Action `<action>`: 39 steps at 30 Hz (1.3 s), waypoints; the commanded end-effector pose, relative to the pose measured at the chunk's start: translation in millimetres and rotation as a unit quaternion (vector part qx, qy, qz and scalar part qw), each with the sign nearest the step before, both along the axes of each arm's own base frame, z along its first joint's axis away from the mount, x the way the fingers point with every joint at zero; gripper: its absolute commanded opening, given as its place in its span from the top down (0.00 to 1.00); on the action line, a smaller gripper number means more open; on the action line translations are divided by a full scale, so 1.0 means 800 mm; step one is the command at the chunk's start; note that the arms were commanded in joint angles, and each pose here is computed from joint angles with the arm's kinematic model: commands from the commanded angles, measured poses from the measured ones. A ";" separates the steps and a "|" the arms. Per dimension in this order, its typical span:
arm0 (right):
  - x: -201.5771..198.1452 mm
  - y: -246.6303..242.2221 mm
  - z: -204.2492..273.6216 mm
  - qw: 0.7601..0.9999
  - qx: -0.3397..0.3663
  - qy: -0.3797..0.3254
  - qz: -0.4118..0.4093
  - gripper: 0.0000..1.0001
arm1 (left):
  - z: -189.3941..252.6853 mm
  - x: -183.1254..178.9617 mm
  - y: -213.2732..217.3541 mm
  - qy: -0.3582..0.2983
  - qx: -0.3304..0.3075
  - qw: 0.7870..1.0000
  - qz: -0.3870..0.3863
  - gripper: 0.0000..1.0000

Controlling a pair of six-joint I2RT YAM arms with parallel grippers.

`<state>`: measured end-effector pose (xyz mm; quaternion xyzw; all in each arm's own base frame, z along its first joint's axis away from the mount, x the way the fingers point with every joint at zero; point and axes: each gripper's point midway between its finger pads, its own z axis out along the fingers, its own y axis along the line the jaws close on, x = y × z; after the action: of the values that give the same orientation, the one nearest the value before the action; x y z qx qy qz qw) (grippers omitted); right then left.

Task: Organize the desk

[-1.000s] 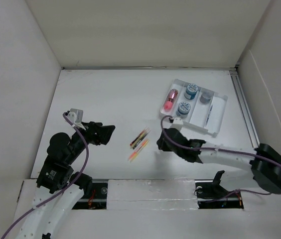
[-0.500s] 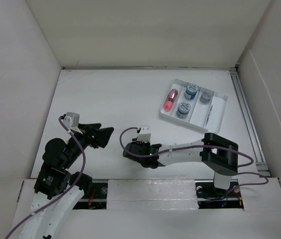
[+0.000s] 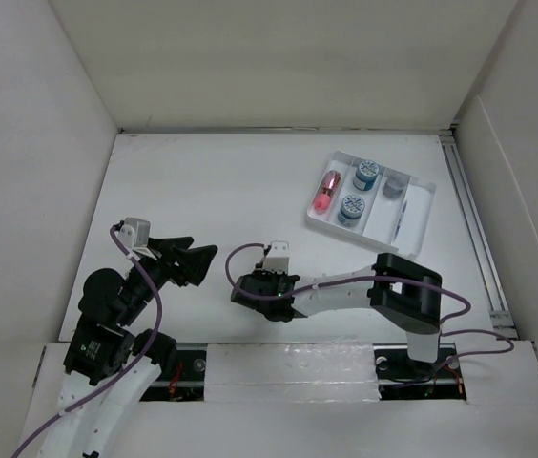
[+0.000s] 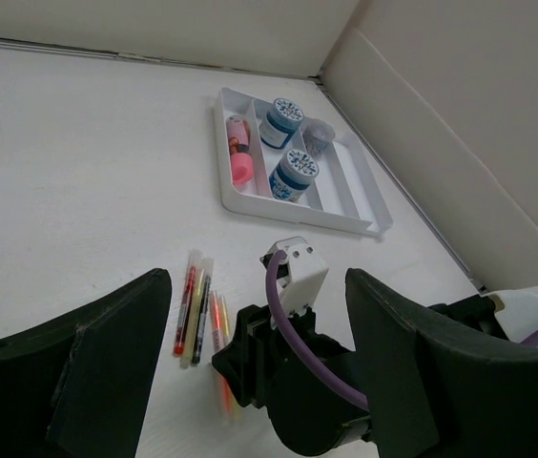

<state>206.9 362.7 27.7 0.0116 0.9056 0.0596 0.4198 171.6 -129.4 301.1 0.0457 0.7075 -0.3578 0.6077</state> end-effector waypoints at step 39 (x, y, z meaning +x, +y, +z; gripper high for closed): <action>-0.015 -0.126 0.019 0.989 0.025 -0.039 -0.139 0.65 | 0.008 -0.004 -0.007 -0.022 -0.004 1.000 -0.019 0.30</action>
<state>191.9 281.8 47.0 0.1089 0.8890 0.0509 0.4419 168.6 -131.3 299.4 0.0521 0.7062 -0.3635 0.6054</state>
